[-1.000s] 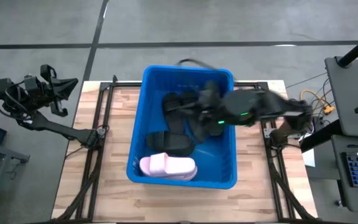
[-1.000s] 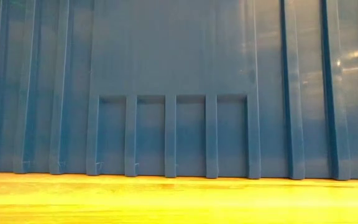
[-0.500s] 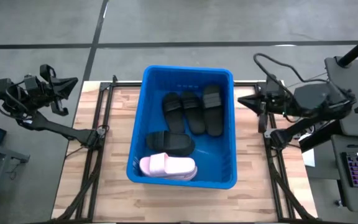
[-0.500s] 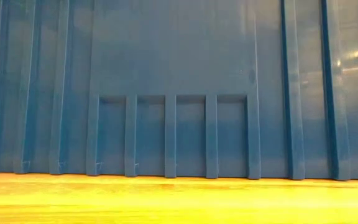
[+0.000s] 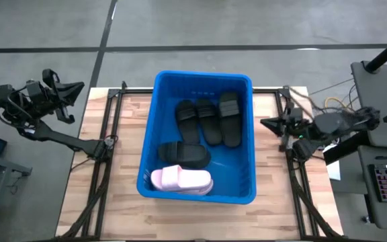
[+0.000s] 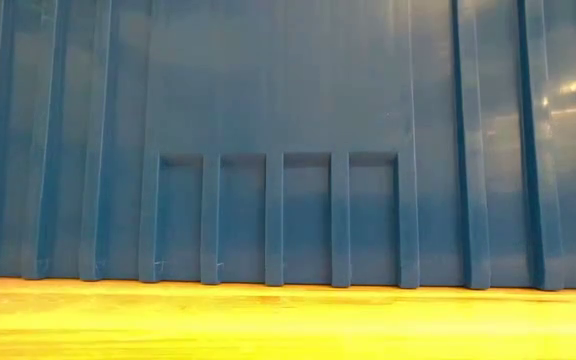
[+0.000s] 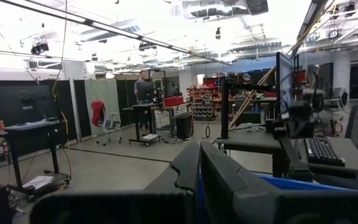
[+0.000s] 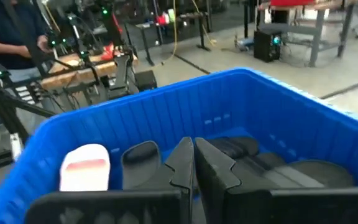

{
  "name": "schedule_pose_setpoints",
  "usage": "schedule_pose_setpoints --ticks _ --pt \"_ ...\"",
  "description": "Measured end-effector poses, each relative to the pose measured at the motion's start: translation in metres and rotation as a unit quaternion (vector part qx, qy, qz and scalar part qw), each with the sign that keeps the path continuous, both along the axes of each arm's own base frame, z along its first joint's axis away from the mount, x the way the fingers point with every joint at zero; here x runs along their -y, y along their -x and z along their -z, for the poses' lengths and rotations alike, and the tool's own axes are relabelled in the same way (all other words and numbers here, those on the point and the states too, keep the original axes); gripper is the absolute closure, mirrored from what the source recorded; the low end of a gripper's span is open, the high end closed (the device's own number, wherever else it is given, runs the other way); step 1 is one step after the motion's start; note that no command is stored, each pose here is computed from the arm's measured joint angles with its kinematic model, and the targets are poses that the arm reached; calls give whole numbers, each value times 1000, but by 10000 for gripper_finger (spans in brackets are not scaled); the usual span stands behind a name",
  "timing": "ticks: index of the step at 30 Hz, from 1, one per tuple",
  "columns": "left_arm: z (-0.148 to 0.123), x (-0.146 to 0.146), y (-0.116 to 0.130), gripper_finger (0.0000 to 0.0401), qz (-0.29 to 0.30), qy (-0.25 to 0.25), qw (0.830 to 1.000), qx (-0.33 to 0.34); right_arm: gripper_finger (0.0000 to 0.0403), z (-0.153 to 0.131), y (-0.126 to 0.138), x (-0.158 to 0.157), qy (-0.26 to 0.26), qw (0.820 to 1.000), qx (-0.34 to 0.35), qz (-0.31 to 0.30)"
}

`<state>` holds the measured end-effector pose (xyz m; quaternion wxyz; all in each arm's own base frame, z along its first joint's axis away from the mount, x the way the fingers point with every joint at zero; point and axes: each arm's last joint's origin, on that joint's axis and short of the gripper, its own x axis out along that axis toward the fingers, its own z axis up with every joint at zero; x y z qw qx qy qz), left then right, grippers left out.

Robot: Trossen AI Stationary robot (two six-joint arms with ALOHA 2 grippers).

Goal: Pick and place slides into bin
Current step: Return to Home Position

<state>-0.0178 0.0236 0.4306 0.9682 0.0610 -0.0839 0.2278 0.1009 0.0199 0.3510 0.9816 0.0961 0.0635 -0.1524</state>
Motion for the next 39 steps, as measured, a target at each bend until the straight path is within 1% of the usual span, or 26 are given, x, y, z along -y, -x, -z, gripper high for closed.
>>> schedule_pose_setpoints --ticks 4,7,12,14,16,19,21,24,26,32,34,36,38,39 --pt "0 1 -5 401 0 -2 1000 -8 394 33 -8 1 34 999 28 25" --pt "-1 2 -8 401 0 -3 1000 -11 394 53 -12 5 35 997 48 46" --pt "-1 4 -14 401 0 -6 1000 -22 394 72 -15 14 32 997 61 44" --pt "-1 4 -15 401 0 -6 1000 -23 394 74 -15 18 34 996 67 40" --pt "-1 4 -15 401 0 -6 1000 -24 394 71 -15 23 50 995 81 44" --pt "-1 4 -15 401 -4 -6 1000 -24 394 58 -11 29 87 989 109 45" --pt "-1 3 -14 401 -15 -3 1000 -24 394 50 -5 31 95 987 121 46" --pt "-1 2 -14 401 -26 0 999 -24 394 52 8 31 97 989 98 50" --pt "-1 2 -14 401 -26 -1 999 -24 394 55 18 31 89 990 95 48" --pt "-1 2 -14 401 -26 -1 999 -24 394 62 48 31 83 988 121 39" --pt "-1 2 -14 401 -27 0 999 -24 394 64 57 30 83 985 144 40" --pt "-1 2 -14 401 -27 0 999 -24 394 65 59 30 86 983 160 37" --pt "-1 2 -14 401 -27 0 999 -25 394 70 56 29 96 985 142 18" --pt "-1 2 -14 401 -27 0 999 -24 394 70 52 28 101 984 147 4"
